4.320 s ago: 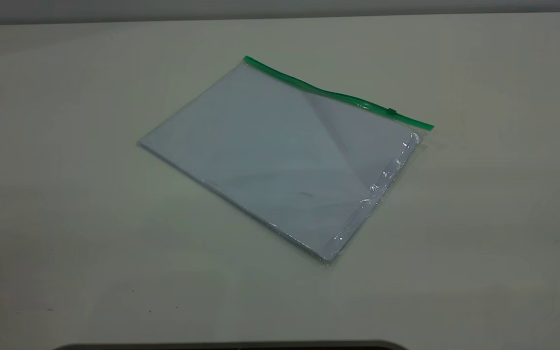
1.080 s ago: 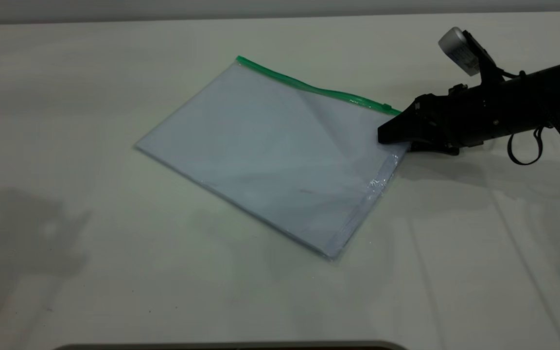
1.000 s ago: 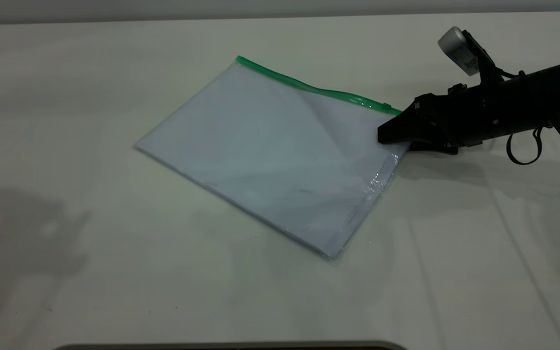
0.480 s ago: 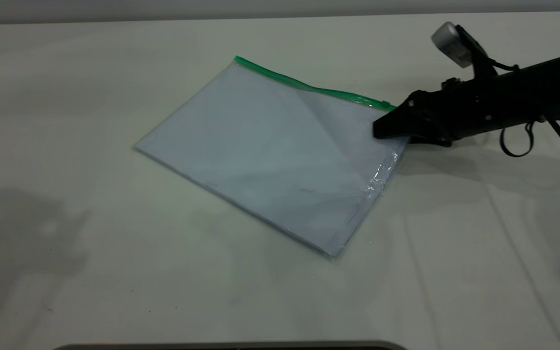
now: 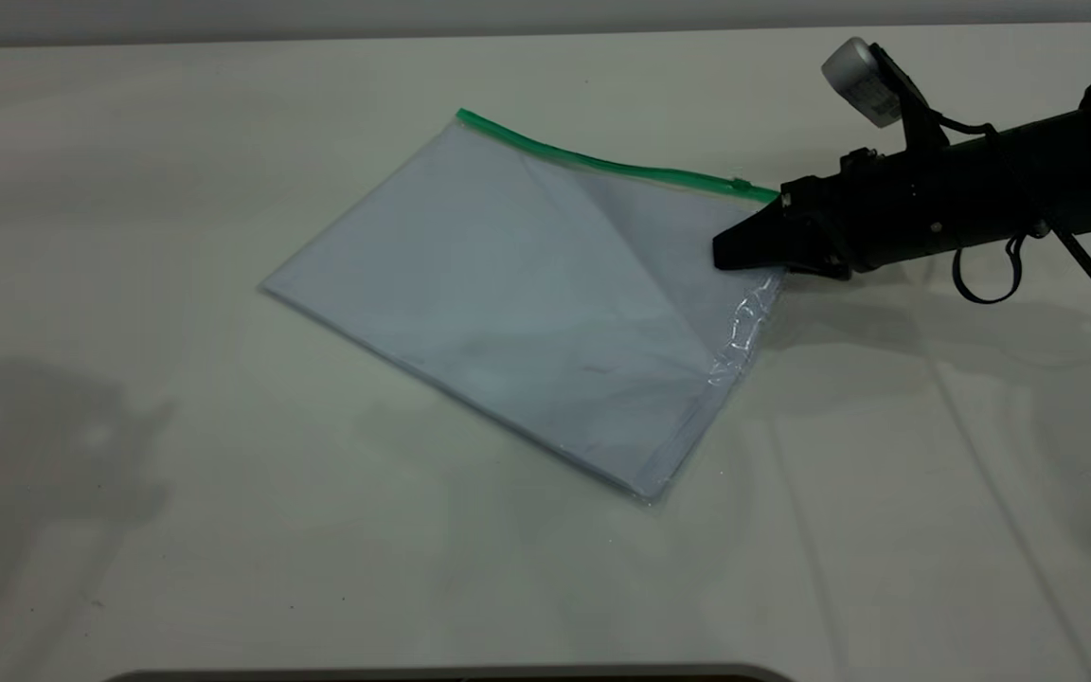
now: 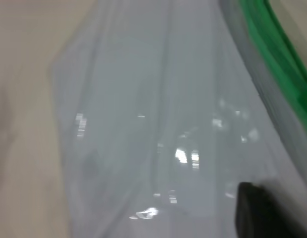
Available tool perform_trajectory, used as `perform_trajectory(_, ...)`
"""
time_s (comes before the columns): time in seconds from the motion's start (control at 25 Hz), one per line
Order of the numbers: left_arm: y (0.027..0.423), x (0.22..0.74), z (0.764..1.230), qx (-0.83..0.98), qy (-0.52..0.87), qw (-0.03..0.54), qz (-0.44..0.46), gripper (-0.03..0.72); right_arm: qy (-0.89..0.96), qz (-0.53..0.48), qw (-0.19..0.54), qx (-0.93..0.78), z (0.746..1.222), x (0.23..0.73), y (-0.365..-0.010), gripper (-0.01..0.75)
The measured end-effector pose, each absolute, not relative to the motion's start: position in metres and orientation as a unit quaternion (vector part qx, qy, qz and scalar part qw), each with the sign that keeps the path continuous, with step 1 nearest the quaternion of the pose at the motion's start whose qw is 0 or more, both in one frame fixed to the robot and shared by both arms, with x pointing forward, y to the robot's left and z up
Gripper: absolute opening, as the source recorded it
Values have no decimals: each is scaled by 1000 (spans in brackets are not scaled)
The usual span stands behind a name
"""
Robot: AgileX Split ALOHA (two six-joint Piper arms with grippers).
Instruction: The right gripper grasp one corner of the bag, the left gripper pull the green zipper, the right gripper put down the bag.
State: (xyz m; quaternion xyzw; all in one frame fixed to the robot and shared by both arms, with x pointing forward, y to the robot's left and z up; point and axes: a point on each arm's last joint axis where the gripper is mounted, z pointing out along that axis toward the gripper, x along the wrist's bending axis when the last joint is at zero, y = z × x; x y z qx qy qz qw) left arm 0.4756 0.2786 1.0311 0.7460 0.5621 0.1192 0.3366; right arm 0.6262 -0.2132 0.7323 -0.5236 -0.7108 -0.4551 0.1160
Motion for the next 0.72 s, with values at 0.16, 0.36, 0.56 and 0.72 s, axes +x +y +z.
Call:
perform_trajectory(0.16,278,483,1026,758,554,328,105,459,-715,-469,135,-501,736,623,-209,35)
perform_trajectory(0.36,272,510,1023,786,522,319,89,459,-737,-469,141,-465,751,623,-200,35)
perform_trajectory(0.56,243,539,1004,837,449,304,68,459,-773,-454,118,-427,777,625,-179,35)
perform_trajectory(0.72,213,566,982,862,408,297,43,459,-797,-435,101,-407,786,623,-161,35)
